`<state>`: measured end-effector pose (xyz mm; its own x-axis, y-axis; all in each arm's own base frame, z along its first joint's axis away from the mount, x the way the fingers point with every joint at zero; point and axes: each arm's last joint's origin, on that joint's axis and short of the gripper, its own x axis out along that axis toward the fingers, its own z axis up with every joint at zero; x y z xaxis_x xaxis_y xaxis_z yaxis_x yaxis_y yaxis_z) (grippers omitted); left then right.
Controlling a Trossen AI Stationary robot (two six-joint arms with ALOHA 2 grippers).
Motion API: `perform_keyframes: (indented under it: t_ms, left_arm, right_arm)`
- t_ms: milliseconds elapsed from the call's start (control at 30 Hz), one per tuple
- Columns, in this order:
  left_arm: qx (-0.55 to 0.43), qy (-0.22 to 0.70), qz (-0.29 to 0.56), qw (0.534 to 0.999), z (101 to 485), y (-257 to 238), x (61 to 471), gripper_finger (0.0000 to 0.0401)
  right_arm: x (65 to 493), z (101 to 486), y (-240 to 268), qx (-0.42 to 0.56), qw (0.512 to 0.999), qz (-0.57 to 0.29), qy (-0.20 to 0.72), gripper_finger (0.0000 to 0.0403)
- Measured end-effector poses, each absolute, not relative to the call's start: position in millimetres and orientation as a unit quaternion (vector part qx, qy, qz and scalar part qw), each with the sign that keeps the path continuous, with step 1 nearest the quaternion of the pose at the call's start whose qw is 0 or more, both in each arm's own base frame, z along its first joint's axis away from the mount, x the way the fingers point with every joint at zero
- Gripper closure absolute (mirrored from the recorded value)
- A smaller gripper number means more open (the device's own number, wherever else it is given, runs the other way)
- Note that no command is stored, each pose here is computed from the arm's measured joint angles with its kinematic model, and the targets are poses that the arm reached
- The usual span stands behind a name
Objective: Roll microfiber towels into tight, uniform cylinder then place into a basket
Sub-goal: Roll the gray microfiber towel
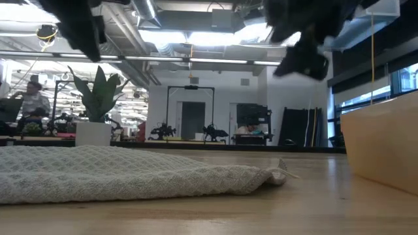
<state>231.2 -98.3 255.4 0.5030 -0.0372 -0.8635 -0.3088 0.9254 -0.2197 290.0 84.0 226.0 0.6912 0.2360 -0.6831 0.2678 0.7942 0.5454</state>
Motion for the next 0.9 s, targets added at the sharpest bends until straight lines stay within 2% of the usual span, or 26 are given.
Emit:
perform_keyframes:
  t_ms: [300,500,900]
  left_arm:
    - [-0.165,0.497,0.061,0.849,255.2,-109.7,225.7,0.0316]
    - [-0.164,0.497,0.060,0.850,255.2,-109.6,225.7,0.0316]
    - [-0.162,0.498,0.059,0.850,255.2,-109.6,225.7,0.0316]
  right_arm:
    - [314.4,175.3,75.4,0.414,0.772,-0.010,0.482,0.0166]
    - [339.4,158.5,82.1,0.406,0.758,-0.001,0.511,0.0166]
    - [369.8,142.7,92.3,0.349,0.708,-0.037,0.613,0.0166]
